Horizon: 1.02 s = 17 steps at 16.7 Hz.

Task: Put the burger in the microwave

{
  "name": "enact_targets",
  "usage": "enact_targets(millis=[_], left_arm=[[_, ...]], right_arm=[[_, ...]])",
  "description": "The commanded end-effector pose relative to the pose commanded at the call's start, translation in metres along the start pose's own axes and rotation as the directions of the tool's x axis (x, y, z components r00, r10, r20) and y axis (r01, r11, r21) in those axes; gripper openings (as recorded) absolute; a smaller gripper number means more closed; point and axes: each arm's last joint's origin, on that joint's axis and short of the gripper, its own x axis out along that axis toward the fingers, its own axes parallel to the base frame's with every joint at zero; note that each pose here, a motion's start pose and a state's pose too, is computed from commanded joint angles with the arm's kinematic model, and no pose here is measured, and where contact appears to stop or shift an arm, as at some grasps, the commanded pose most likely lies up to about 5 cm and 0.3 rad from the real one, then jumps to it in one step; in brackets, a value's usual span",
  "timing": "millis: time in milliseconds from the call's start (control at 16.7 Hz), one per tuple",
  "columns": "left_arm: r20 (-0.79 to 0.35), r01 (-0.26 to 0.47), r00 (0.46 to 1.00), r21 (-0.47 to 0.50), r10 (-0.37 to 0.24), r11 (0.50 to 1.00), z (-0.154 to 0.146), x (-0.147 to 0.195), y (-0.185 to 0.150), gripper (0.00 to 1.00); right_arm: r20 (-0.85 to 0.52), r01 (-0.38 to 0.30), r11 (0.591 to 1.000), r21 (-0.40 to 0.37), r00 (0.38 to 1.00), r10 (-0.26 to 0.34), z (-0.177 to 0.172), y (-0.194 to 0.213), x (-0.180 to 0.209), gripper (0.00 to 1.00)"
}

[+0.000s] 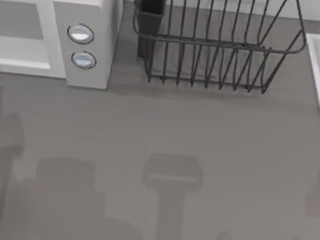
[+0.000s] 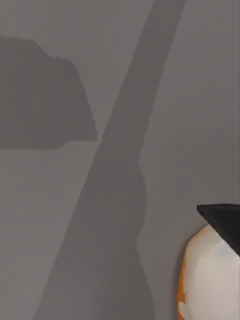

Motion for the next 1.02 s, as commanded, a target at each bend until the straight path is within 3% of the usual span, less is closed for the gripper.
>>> enact_targets(millis=[180, 360, 660, 1020], left_arm=[[-0.024, 0.094, 0.995, 0.097, -0.092, 0.991, -0.009, 0.006, 0.035, 1.0], [-0.032, 0.133, 0.991, 0.157, -0.129, 0.979, -0.021, 0.007, 0.067, 1.0], [-0.035, 0.107, 0.994, 0.197, -0.102, 0.975, -0.038, -0.004, 0.101, 1.0], [-0.036, 0.098, 0.995, 0.201, -0.093, 0.975, -0.04, -0.006, 0.107, 1.0]], right_arm=[[0.0, 0.0, 1.0, 0.0, 1.0, 0.0, 0.0, 0.0, 0.0, 1.0], [0.0, 0.0, 1.0, 0.0, 1.0, 0.0, 0.0, 0.0, 0.0, 1.0], [0.0, 0.0, 1.0, 0.0, 1.0, 0.0, 0.0, 0.0, 0.0, 1.0], [0.0, 0.0, 1.0, 0.0, 1.0, 0.0, 0.0, 0.0, 0.0, 1.0]])
